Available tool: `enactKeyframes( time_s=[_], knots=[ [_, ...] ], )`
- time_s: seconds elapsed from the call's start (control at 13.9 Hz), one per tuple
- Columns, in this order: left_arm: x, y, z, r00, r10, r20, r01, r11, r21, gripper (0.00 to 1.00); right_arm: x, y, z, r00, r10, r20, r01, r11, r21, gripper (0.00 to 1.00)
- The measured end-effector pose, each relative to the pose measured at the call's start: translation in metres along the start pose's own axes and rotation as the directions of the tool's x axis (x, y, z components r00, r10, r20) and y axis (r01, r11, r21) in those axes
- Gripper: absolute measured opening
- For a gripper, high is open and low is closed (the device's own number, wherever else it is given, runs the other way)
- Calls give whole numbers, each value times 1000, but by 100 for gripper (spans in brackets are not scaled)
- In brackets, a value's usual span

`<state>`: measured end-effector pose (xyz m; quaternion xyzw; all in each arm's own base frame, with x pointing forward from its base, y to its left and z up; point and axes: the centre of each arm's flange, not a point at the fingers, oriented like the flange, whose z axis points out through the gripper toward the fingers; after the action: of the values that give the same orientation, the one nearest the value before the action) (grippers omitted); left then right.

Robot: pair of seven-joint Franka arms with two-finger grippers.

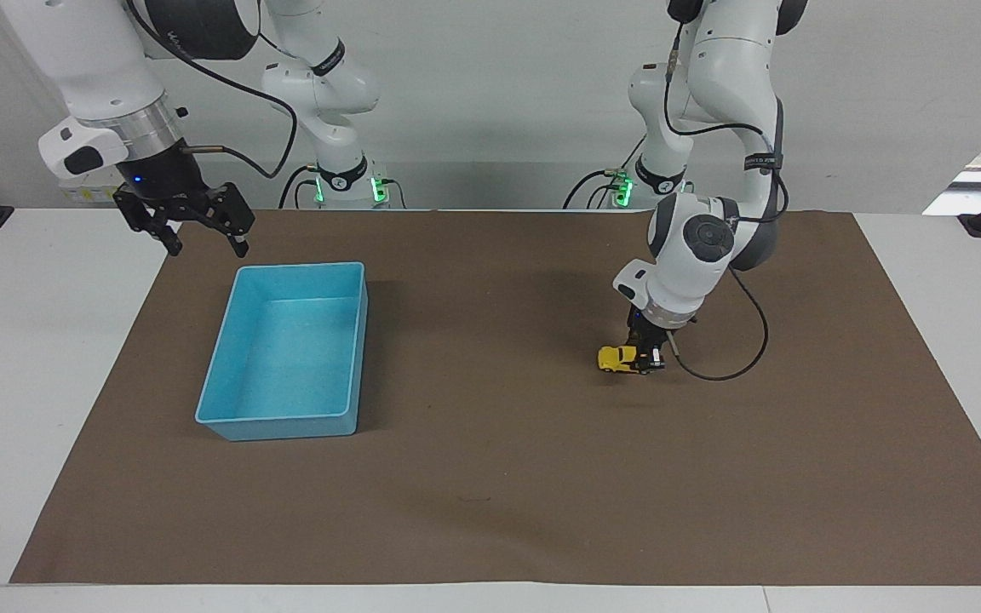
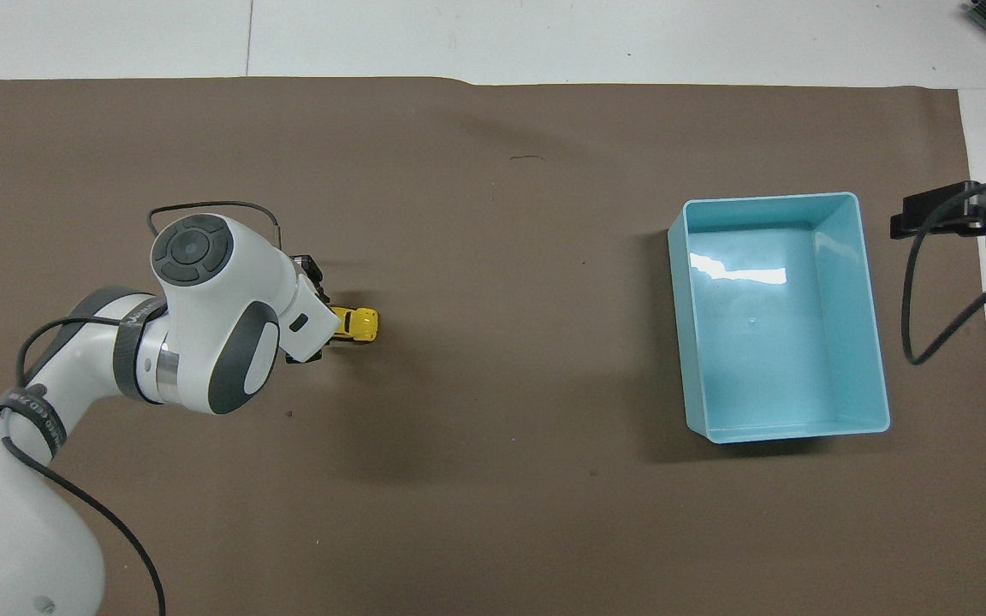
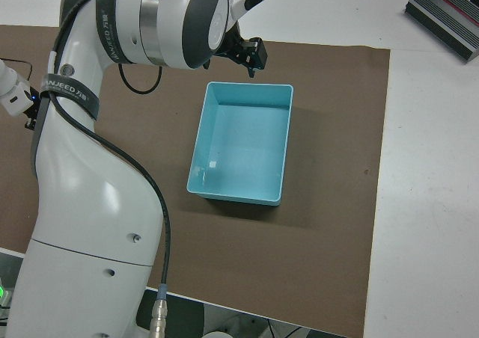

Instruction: Wind up and store yellow beetle car

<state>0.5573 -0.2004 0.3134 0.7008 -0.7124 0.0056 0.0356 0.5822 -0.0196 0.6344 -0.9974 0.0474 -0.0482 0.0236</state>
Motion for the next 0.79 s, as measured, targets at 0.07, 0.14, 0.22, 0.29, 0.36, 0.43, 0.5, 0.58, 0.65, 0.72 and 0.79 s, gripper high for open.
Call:
enactKeyframes(
  time_s=[0.07, 0.14, 0.22, 0.29, 0.36, 0.43, 0.5, 0.58, 0.65, 0.72, 0.79],
  knots=[
    [-7, -3, -3, 1000, -13, 2, 13, 1000, -4, 84, 0, 0, 0, 1000, 0, 0, 0, 1000, 0, 100],
    [-17, -9, -11, 1000, -31, 3, 31, 999, -12, 99, 0, 0, 0, 1000, 0, 0, 0, 1000, 0, 100],
    [-24, -15, -22, 999, -45, 3, 45, 999, -17, 100, 0, 0, 0, 1000, 0, 0, 0, 1000, 0, 100],
    [-27, -21, -34, 999, -53, 2, 53, 998, -19, 100, 0, 0, 0, 1000, 0, 0, 0, 1000, 0, 100],
    [-28, -26, -48, 998, -61, 1, 61, 998, -20, 100, 0, 0, 0, 1000, 0, 0, 0, 1000, 0, 100],
    [-28, -29, -58, 997, -78, 1, 78, 997, -19, 100, 0, 0, 0, 1000, 0, 0, 0, 1000, 0, 100],
    [-28, -31, -66, 994, -109, 0, 109, 994, -16, 100, 0, 0, 0, 1000, 0, 0, 0, 1000, 0, 100],
    [-31, -34, -72, 989, -146, 0, 146, 989, -11, 100, 0, 0, 0, 1000, 0, 0, 0, 1000, 0, 100],
    [-35, -36, -78, 982, -191, -1, 191, 982, -3, 100, 0, 0, 0, 1000, 0, 0, 0, 1000, 0, 100],
    [-41, -39, -85, 967, -255, -4, 255, 967, 7, 100, 0, 0, 0, 1000, 0, 0, 0, 1000, 0, 100],
    [-48, -40, -96, 941, -339, -9, 340, 940, 18, 100, 0, 0, 0, 1000, 0, 0, 0, 1000, 0, 100]
  ],
)
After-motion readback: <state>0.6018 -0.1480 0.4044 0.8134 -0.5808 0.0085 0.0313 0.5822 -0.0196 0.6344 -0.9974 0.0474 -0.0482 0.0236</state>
